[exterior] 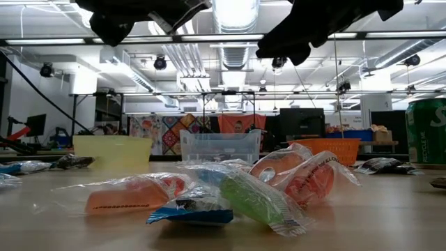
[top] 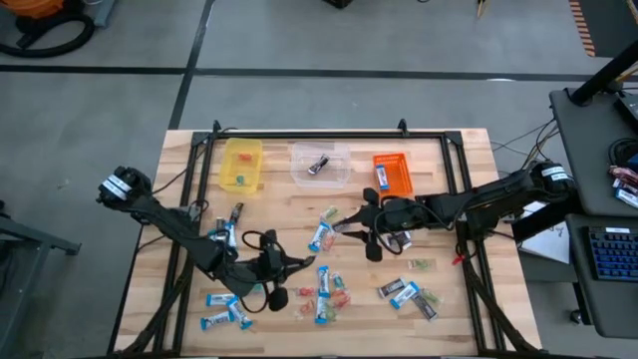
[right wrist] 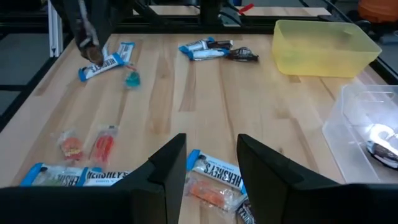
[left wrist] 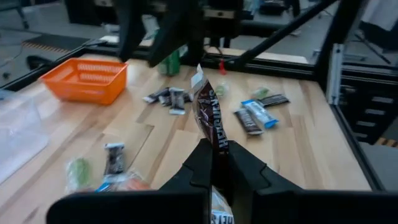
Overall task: Organize candy in baskets
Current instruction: Put the brown chocolate bar into the transparent bin
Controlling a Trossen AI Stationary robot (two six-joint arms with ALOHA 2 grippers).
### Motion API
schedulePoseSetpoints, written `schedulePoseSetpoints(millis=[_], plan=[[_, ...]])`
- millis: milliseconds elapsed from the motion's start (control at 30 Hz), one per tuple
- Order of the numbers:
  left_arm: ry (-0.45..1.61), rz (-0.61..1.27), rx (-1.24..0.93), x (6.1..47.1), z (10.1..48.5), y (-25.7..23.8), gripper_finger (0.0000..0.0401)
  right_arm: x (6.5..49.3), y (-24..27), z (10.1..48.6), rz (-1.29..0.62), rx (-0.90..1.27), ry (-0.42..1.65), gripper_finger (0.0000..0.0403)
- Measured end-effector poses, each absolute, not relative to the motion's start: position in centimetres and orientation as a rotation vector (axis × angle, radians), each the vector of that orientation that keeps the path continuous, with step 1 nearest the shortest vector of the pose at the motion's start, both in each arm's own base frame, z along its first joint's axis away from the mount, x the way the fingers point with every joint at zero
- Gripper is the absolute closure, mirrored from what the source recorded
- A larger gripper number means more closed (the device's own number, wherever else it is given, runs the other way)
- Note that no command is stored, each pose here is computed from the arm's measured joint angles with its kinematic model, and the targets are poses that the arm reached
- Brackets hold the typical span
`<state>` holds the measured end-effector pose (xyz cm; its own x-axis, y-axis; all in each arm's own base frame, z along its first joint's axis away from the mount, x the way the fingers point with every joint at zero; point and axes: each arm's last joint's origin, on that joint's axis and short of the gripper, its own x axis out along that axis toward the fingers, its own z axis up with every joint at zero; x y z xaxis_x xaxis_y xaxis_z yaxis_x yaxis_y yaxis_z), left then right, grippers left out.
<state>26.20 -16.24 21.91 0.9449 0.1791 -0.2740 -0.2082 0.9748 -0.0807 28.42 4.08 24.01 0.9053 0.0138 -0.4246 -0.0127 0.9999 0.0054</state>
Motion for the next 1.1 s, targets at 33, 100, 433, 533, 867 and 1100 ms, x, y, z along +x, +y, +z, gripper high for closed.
schedulePoseSetpoints(millis=[33,100,433,533,867,1100], plan=[[0.269,0.194,-0.1,26.2,21.9,-16.3,0.0399,28.4,4.1,24.0,0.014,0.003,0.439,0.0268],[0.273,0.191,-0.087,26.3,21.7,-16.3,0.0399,28.4,4.1,23.9,0.014,0.002,0.442,0.0268],[0.24,0.152,-0.069,25.8,20.7,-16.0,0.0399,29.2,4.2,23.1,0.025,-0.01,0.441,0.0268],[0.202,0.141,-0.083,25.4,20.0,-15.6,0.0399,30.0,4.5,22.6,0.079,-0.016,0.402,0.0268],[0.087,0.186,-0.189,23.7,17.4,-12.6,0.0399,32.7,5.4,21.1,0.239,-0.001,0.221,0.0268],[0.065,0.206,-0.208,23.3,16.7,-11.7,0.0399,33.8,5.5,21.2,0.239,0.02,0.161,0.0268]])
